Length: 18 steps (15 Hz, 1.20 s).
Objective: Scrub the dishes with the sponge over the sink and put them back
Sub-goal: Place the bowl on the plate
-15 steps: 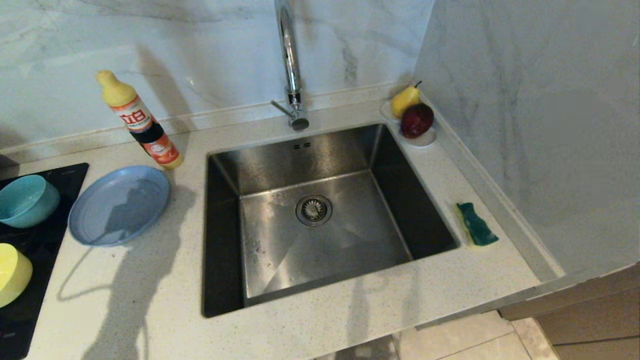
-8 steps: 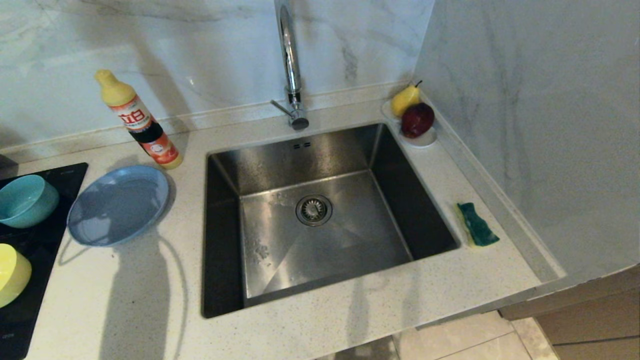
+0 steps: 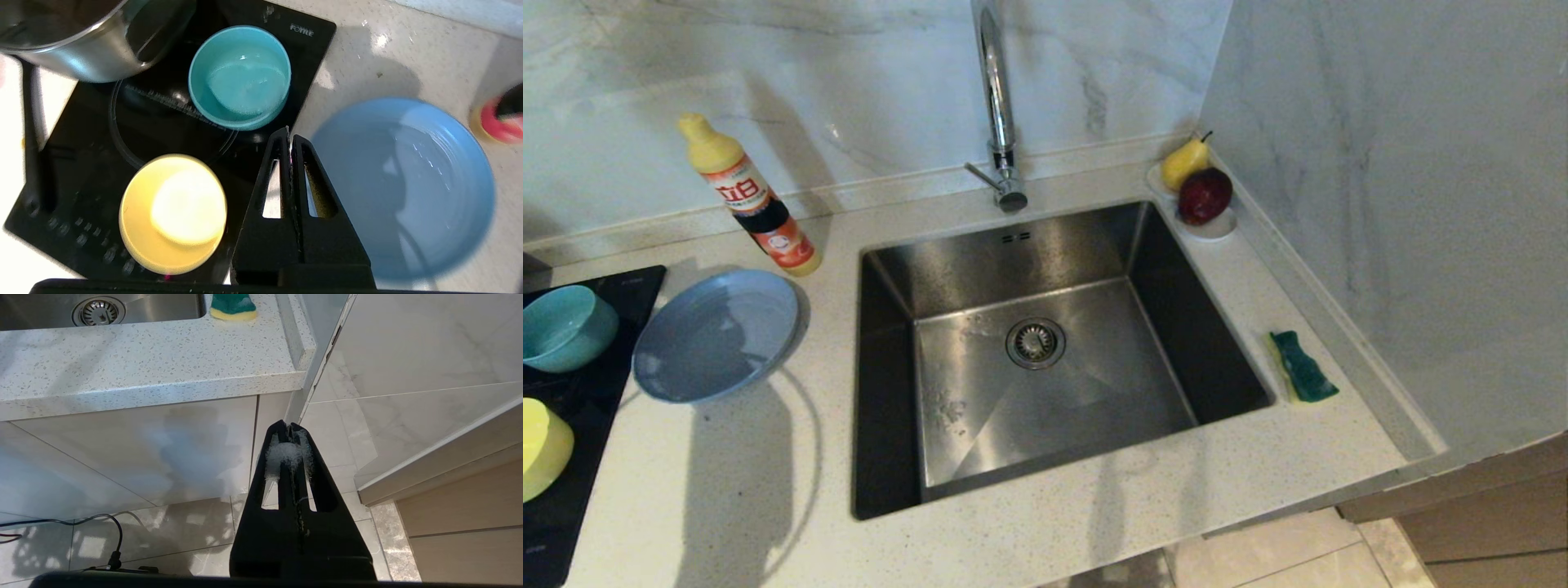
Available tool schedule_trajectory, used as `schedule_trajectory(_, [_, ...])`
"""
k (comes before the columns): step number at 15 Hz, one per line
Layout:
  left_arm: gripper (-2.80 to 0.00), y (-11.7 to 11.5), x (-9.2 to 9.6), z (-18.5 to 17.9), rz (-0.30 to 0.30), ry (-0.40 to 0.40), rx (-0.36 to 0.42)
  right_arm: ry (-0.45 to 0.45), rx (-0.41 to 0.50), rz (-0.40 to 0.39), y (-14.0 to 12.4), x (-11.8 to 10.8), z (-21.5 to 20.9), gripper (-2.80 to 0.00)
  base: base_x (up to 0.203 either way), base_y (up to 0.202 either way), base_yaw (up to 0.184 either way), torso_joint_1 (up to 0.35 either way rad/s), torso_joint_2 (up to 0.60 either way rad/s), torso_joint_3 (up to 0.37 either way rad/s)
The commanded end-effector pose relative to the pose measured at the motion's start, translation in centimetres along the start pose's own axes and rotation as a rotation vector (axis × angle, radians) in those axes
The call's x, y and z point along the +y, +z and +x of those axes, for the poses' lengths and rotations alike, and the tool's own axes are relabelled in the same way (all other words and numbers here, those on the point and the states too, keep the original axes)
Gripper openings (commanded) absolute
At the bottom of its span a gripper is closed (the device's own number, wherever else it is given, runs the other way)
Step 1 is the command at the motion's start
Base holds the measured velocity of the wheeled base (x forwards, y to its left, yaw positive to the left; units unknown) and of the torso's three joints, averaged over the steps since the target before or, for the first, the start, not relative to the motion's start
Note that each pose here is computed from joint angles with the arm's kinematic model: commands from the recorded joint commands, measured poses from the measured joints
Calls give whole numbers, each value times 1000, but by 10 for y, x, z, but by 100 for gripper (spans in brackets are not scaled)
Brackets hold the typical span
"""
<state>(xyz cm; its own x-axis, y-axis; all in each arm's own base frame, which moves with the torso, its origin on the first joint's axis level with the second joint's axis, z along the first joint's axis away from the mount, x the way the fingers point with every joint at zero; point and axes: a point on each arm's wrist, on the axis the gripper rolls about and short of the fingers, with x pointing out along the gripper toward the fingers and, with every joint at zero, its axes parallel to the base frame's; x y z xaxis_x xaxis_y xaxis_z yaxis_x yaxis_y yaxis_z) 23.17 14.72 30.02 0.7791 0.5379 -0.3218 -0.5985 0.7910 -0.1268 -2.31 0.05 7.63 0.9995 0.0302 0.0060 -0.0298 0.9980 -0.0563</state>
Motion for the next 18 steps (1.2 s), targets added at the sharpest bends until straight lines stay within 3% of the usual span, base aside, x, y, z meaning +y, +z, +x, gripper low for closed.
schedule_trajectory(1, [-280,-8,2,14,-3,-8,38,0,0,-1,0,0,0,-280,0,0,0,0,0,0])
schedule_trajectory(7, [-280,-19,9,30,-7,-22,89,0,-1,-1,0,0,0,-280,0,0,0,0,0,0])
schedule_trajectory(13, [-280,-33,24,50,-4,25,160,0,-1,-1,0,0,0,-280,0,0,0,0,0,0])
schedule_trajectory(18, [-280,-61,32,53,7,44,268,0,-2,-1,0,0,0,-280,0,0,0,0,0,0])
